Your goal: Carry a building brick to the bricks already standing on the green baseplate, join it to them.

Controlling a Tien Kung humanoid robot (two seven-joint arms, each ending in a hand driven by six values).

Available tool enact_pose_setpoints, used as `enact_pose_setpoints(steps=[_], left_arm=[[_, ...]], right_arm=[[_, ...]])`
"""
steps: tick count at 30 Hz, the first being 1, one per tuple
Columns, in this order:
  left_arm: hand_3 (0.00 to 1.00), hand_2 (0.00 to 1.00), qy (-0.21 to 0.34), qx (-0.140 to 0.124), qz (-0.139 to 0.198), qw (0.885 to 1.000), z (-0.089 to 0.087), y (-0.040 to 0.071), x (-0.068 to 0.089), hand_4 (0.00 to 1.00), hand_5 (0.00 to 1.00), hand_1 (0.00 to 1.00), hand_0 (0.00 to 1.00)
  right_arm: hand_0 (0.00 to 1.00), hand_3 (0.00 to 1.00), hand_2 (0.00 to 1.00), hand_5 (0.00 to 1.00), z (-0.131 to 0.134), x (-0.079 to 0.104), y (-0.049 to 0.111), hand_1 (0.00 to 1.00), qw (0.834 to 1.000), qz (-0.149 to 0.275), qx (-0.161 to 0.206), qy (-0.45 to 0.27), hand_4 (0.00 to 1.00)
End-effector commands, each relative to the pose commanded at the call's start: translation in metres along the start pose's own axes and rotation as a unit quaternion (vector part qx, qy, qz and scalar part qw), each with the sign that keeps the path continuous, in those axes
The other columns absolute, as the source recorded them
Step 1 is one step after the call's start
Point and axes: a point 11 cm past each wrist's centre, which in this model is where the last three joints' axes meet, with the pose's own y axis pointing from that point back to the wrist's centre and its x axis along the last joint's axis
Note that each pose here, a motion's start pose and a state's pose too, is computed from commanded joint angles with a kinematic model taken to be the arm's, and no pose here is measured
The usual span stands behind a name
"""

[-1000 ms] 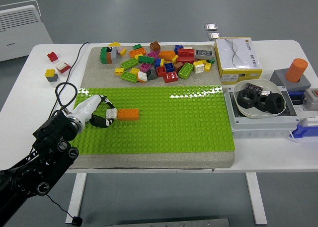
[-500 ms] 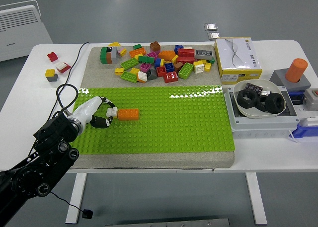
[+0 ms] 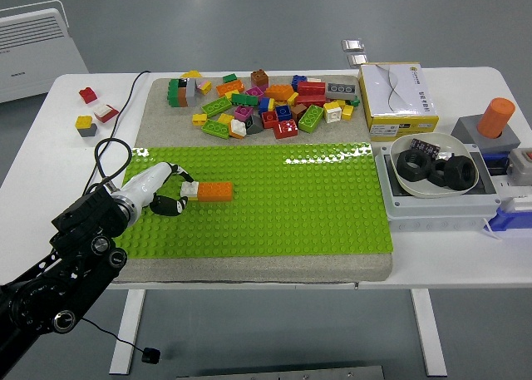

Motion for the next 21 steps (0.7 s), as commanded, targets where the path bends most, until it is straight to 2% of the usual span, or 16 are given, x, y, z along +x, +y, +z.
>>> enact_pose_setpoints(steps=[8, 16, 17, 21], left_arm=[[0.699, 0.985, -0.01, -0.005, 0.032, 0.999, 0.001, 0.011, 0.012, 0.643, 0.002, 0.975, 0.975], [0.688, 0.986, -0.022, -0.007, 0.042, 0.999, 0.004, 0.019, 0.01, 0.653, 0.031, 0.975, 0.975], [0.625, 0.982, -0.025, -0.007, 0.041, 0.999, 0.003, 0.02, 0.009, 0.694, 0.144, 0.973, 0.975], [0.625, 0.982, -0.03, -0.005, 0.036, 0.999, 0.003, 0.022, 0.003, 0.694, 0.144, 0.973, 0.975]], right_arm=[[0.515, 0.785, 0.794, 0.854, 0.001, 0.001, 0.0, 0.722, 1.0, 0.0, -0.001, -0.001, 0.813], [0.515, 0.785, 0.794, 0.854, 0.002, 0.001, 0.0, 0.722, 1.0, 0.001, -0.002, 0.0, 0.813], [0.515, 0.785, 0.794, 0.851, 0.003, 0.001, 0.0, 0.721, 1.0, 0.001, -0.002, -0.001, 0.814], [0.515, 0.785, 0.794, 0.851, 0.003, 0.001, 0.0, 0.721, 1.0, 0.001, -0.002, -0.001, 0.814]])
